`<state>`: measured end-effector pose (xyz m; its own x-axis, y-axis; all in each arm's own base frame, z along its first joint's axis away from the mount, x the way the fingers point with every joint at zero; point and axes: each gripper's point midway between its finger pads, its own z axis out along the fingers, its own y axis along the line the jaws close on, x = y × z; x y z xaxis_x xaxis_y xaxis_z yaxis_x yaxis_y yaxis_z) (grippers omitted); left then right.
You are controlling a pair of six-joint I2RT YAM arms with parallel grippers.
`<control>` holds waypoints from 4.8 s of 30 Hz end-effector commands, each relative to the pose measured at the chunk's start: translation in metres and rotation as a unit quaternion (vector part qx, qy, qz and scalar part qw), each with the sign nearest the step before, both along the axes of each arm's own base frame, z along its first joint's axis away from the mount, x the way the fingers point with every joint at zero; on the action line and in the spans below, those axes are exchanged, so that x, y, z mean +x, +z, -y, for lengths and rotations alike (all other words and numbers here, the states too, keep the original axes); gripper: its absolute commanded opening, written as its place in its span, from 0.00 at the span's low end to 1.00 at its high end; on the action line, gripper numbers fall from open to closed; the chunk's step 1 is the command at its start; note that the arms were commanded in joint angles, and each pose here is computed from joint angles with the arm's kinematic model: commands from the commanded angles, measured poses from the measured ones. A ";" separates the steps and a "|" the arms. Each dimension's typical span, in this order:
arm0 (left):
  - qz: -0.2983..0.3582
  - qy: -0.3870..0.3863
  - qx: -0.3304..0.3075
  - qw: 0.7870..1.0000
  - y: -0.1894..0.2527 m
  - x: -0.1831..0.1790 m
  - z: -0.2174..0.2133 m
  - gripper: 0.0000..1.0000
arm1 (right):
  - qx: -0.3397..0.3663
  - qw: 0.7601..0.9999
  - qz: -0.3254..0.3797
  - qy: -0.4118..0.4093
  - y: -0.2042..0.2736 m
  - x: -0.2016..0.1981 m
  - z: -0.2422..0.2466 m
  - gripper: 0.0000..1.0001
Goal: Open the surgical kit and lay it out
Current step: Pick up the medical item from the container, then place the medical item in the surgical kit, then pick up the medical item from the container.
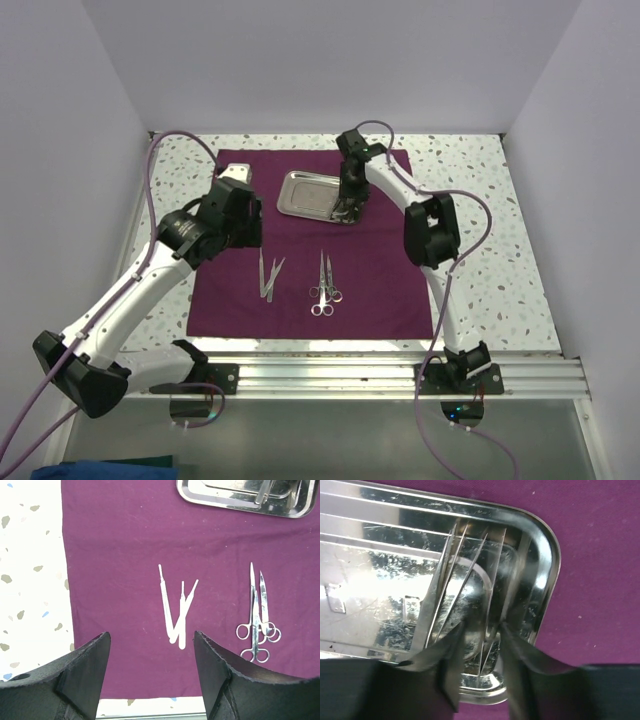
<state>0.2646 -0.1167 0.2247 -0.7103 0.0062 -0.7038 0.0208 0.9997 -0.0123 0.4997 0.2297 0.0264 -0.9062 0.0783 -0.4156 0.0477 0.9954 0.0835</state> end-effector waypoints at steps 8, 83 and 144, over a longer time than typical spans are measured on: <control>0.005 0.000 0.020 1.000 0.000 0.005 -0.010 0.71 | -0.090 0.994 -0.062 -0.002 -0.054 -0.033 0.014 0.10; -0.007 0.028 -0.008 1.000 -0.014 0.024 -0.011 0.99 | 0.011 0.997 0.076 -0.004 0.051 0.004 -0.016 0.48; -0.016 0.025 0.011 1.000 -0.025 0.031 -0.031 0.99 | 0.075 0.971 0.225 -0.008 0.197 0.038 -0.019 0.00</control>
